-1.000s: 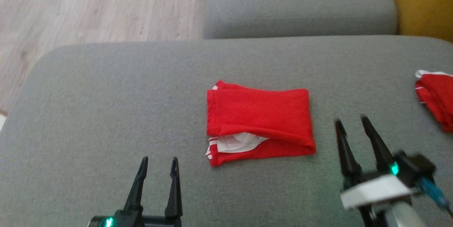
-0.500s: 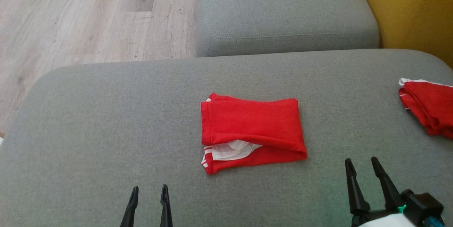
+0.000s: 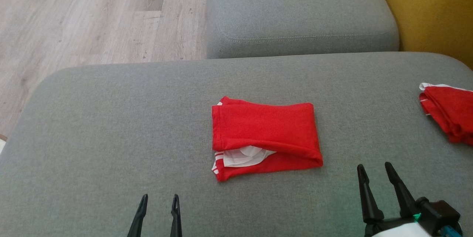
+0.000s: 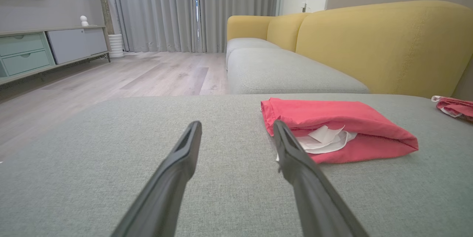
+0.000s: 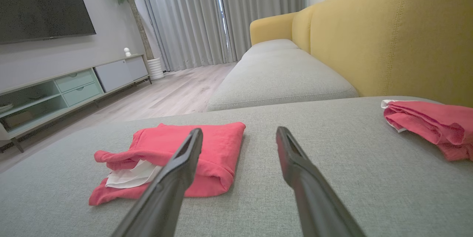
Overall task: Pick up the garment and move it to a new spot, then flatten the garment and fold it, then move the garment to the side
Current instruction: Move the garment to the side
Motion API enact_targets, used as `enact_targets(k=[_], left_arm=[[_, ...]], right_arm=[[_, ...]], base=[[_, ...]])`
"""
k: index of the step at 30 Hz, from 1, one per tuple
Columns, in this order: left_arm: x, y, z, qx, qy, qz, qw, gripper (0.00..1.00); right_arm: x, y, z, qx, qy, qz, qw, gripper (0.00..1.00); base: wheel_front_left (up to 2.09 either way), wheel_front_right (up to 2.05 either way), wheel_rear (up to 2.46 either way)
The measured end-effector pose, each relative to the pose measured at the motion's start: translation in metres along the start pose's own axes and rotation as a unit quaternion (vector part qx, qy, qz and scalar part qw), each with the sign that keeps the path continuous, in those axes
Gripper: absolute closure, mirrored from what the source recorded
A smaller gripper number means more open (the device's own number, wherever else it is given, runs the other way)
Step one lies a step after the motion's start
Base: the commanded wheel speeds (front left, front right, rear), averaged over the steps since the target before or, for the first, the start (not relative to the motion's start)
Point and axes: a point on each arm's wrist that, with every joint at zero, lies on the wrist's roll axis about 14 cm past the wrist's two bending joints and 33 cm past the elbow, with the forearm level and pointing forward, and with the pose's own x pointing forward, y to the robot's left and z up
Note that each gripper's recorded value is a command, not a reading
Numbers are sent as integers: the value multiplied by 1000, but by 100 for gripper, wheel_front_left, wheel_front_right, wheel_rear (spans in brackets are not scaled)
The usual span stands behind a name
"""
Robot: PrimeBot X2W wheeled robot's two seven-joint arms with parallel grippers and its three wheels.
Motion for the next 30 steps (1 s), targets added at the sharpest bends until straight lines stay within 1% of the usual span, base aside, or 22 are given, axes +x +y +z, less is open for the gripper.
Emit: enact_targets(k=[11,15,19,24,26,30], left_arm=[[1,0,-2,15,3,-3,1000,0],[3,-1,-7,16,12,-5,1000,0],[6,-2,-12,13,24,-7,1000,0],[16,-4,-17,10,35,-11,999,0],[25,-5,-17,7,37,-11,999,0],[43,-5,-17,6,37,-11,999,0]], right_arm=[[1,0,-4,-3,8,1,1000,0],[4,-1,-9,-2,17,2,1000,0],[11,5,-22,-6,40,16,999,0],[38,8,-32,5,58,35,998,0],[53,6,-36,17,67,34,997,0],[86,-1,-53,39,116,26,992,0]], base=[[0,0,0],[0,0,0],[0,0,0],[0,0,0],[0,0,0],[0,0,0]])
